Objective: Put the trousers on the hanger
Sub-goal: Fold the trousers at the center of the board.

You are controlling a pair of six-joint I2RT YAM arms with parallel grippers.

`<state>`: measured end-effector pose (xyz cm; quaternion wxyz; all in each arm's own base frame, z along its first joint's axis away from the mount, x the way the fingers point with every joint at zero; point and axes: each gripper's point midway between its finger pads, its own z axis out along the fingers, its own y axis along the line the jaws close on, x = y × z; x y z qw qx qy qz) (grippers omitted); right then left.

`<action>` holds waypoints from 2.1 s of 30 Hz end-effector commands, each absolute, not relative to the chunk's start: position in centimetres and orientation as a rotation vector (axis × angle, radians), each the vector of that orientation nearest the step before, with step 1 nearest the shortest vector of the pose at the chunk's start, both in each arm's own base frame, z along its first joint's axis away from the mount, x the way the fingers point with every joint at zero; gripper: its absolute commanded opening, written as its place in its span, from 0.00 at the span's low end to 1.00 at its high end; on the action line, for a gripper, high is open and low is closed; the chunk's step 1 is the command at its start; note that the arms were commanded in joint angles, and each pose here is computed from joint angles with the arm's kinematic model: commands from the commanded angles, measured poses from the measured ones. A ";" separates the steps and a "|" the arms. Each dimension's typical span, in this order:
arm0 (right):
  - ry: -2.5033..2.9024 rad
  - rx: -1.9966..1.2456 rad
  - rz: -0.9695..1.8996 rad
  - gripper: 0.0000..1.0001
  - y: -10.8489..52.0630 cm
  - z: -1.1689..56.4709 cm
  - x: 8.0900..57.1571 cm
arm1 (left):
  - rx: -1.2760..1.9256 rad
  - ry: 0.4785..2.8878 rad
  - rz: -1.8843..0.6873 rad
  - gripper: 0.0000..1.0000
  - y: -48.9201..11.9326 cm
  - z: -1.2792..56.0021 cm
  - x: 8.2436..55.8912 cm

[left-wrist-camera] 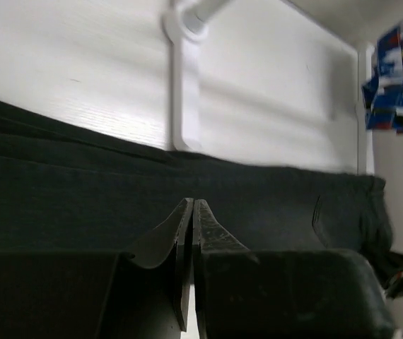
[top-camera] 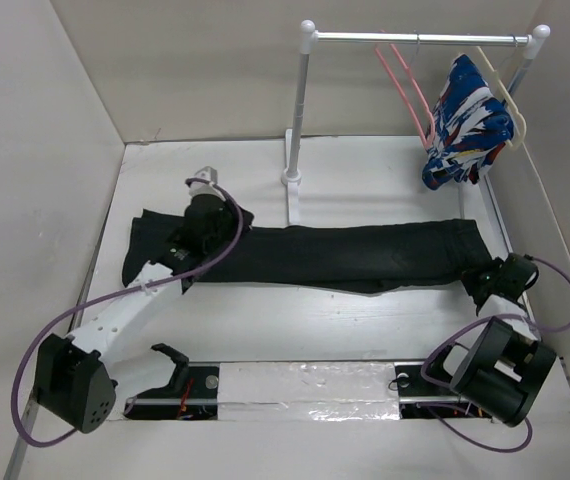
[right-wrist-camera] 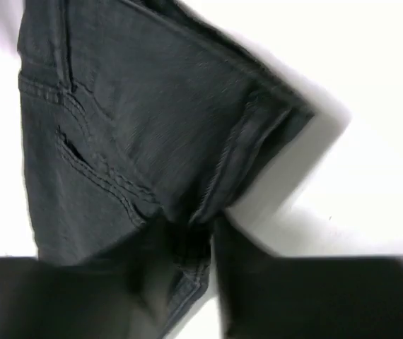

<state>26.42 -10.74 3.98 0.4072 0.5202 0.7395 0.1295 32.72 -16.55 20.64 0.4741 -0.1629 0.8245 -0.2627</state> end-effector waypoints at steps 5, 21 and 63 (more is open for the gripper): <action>1.827 0.883 0.339 0.07 -7.1 9.5 28.0 | -0.211 2.055 -0.609 0.00 -22.6 15.7 29.4; 1.767 0.108 0.846 0.00 13.7 25.7 24.2 | -0.194 2.159 -0.665 0.00 -21.2 6.2 24.0; 1.543 -0.265 0.889 0.00 26.3 45.3 26.3 | -0.284 1.872 -0.784 0.40 -21.5 20.4 25.9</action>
